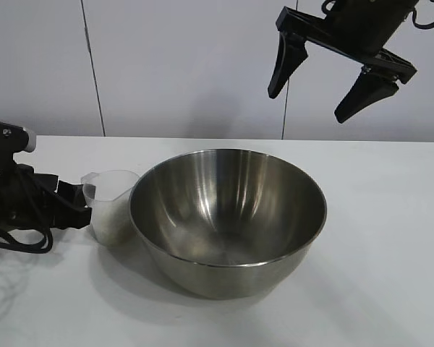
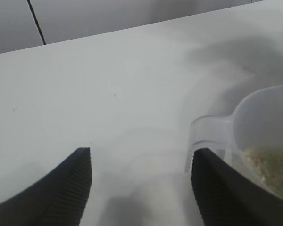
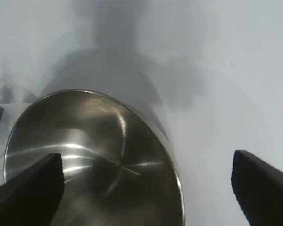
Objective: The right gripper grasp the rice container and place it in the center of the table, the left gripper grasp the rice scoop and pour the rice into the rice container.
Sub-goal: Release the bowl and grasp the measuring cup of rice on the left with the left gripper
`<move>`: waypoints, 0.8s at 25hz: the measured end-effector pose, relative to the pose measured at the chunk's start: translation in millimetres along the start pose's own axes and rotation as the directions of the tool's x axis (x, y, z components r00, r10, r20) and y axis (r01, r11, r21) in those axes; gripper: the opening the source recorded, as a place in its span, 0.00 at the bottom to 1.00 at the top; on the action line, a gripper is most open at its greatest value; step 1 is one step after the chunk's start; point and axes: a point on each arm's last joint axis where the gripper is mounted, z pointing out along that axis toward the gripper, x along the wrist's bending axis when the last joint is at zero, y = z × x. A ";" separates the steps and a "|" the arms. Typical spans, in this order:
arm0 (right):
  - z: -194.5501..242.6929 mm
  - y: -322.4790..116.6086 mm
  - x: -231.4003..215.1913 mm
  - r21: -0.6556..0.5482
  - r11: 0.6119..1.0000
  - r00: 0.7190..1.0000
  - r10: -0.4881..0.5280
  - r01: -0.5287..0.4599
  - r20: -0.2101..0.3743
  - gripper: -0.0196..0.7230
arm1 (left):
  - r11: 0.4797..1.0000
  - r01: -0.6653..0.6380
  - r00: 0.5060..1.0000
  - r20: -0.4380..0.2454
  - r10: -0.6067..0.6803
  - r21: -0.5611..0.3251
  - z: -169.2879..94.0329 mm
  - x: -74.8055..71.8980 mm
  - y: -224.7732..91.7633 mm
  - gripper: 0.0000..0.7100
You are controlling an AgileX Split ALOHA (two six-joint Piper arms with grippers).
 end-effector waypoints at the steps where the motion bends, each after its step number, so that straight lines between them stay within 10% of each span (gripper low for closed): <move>1: 0.0 0.0 0.0 0.000 1.000 1.000 0.000 0.000 0.000 0.92 | 1.000 0.005 1.000 0.000 -0.005 -0.001 0.1 0.0 0.1 0.63; 10: 0.0 0.0 0.2 0.000 1.000 1.000 0.002 -0.002 -0.003 0.92 | 0.999 0.032 0.999 0.000 -0.032 -0.013 2.8 0.5 2.8 0.61; 20: 0.0 0.0 0.2 0.000 1.000 1.000 0.002 -0.002 -0.003 0.92 | 0.999 0.031 1.000 0.002 -0.031 -0.017 3.6 0.4 3.5 0.31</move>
